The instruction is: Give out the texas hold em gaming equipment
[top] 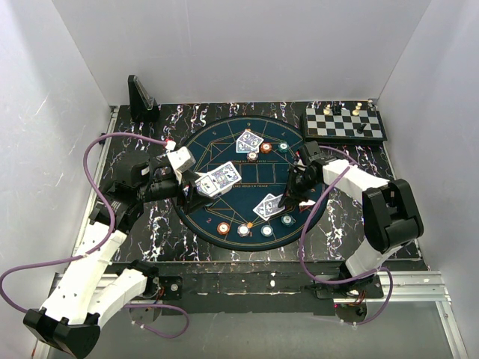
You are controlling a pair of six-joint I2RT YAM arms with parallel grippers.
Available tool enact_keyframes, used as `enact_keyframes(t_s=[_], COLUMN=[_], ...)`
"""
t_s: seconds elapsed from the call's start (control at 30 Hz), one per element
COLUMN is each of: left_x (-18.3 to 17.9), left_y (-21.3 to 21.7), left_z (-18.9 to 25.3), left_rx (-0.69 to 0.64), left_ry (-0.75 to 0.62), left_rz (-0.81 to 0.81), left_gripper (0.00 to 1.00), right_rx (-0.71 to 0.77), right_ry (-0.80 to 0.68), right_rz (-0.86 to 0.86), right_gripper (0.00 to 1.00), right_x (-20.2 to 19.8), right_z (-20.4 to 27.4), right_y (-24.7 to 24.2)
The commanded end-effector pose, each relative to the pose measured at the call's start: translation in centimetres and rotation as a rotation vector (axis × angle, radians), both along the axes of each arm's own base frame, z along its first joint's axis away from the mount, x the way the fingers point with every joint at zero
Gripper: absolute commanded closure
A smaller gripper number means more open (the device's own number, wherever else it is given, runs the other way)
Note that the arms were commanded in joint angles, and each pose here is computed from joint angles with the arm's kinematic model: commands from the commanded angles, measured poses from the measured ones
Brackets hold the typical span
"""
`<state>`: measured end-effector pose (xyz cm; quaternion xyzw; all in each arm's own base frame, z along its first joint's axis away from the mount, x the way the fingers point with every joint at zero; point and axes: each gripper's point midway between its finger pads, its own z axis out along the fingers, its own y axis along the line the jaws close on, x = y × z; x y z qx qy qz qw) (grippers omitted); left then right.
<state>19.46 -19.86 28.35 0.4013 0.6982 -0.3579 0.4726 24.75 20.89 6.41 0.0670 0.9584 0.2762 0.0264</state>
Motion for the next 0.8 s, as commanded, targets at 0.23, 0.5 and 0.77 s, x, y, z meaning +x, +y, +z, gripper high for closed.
enact_keyframes(t_s=[0.23, 0.5, 0.77], left_x=[-0.4, -0.7, -0.7], left_y=[-0.2, -0.3, -0.4], left_z=[2.2, 1.9, 1.5], left_rx=[-0.036, -0.038, -0.035], left_ry=[-0.054, -0.045, -0.045], left_rz=[-0.025, -0.037, -0.05], left_gripper=[1.0, 1.0, 1.0], right_rx=[-0.129, -0.02, 0.434], right_ry=[-0.075, -0.24, -0.448], right_rz=[-0.042, -0.075, 0.122], right_gripper=[0.48, 0.27, 0.14], right_x=[-0.6, -0.5, -2.3], right_z=[2.8, 11.0, 26.9], right_y=[-2.6, -2.0, 6.1])
